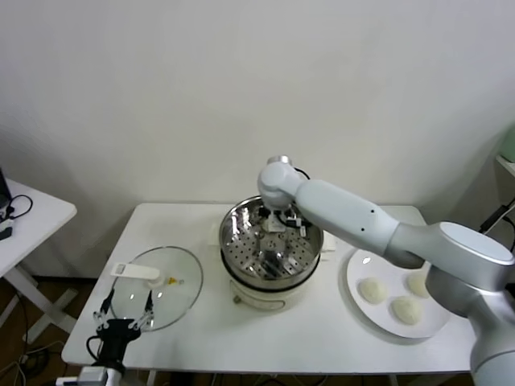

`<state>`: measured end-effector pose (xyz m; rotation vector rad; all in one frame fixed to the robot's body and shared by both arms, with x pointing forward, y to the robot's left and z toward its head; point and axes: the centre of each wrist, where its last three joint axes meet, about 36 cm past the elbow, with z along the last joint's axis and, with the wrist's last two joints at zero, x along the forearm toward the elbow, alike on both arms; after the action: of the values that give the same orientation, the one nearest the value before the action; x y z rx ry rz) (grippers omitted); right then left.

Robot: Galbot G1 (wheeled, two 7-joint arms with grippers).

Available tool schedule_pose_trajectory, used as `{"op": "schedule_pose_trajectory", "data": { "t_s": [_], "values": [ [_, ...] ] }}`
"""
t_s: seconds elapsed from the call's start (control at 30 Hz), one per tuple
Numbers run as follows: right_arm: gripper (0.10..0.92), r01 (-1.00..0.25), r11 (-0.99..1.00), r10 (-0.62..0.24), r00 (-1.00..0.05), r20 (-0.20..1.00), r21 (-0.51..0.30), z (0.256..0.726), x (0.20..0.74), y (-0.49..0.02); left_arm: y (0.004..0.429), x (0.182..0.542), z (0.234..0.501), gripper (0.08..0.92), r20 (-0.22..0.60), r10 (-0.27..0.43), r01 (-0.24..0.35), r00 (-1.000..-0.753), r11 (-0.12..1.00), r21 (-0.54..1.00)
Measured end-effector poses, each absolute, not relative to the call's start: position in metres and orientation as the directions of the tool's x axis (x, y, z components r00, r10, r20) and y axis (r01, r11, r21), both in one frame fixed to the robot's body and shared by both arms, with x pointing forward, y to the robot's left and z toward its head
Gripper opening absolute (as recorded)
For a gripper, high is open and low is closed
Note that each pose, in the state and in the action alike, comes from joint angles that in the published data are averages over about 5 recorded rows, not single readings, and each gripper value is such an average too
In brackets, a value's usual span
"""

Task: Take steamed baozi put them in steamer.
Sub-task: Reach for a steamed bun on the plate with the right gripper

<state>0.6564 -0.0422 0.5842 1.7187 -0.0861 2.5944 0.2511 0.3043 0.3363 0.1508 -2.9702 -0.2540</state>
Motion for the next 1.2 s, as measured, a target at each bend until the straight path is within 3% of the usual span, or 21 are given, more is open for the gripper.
{"op": "schedule_pose_trajectory", "data": {
  "t_s": [0.3,0.5,0.7,0.93,1.2],
  "values": [
    [0.823,-0.149,-0.984,-0.037,-0.375,0.926,-0.099,0.649,0.655,-0.083,0.304,0.252,0.339,0.823,0.143,-0.113,-0.087,-0.983,0.981,0.176],
    [0.823,-0.416,-0.881,-0.103,-0.295,0.95,-0.224,0.695,0.662,-0.144,0.302,0.252,0.341,0.823,0.132,-0.123,-0.099,-0.984,0.98,0.171],
    [0.823,-0.708,-0.637,-0.225,-0.208,0.952,-0.305,0.708,0.672,-0.221,0.301,0.253,0.342,0.823,0.129,-0.127,-0.106,-0.983,0.981,0.164],
    [0.823,-0.889,-0.374,-0.284,-0.162,0.945,-0.265,0.68,0.668,-0.3,0.3,0.255,0.343,0.823,0.125,-0.124,-0.103,-0.984,0.982,0.161],
    [0.823,-0.963,-0.218,-0.278,-0.097,0.956,-0.161,0.611,0.646,-0.356,0.299,0.255,0.343,0.823,0.127,-0.122,-0.101,-0.984,0.982,0.159]
  ]
}}
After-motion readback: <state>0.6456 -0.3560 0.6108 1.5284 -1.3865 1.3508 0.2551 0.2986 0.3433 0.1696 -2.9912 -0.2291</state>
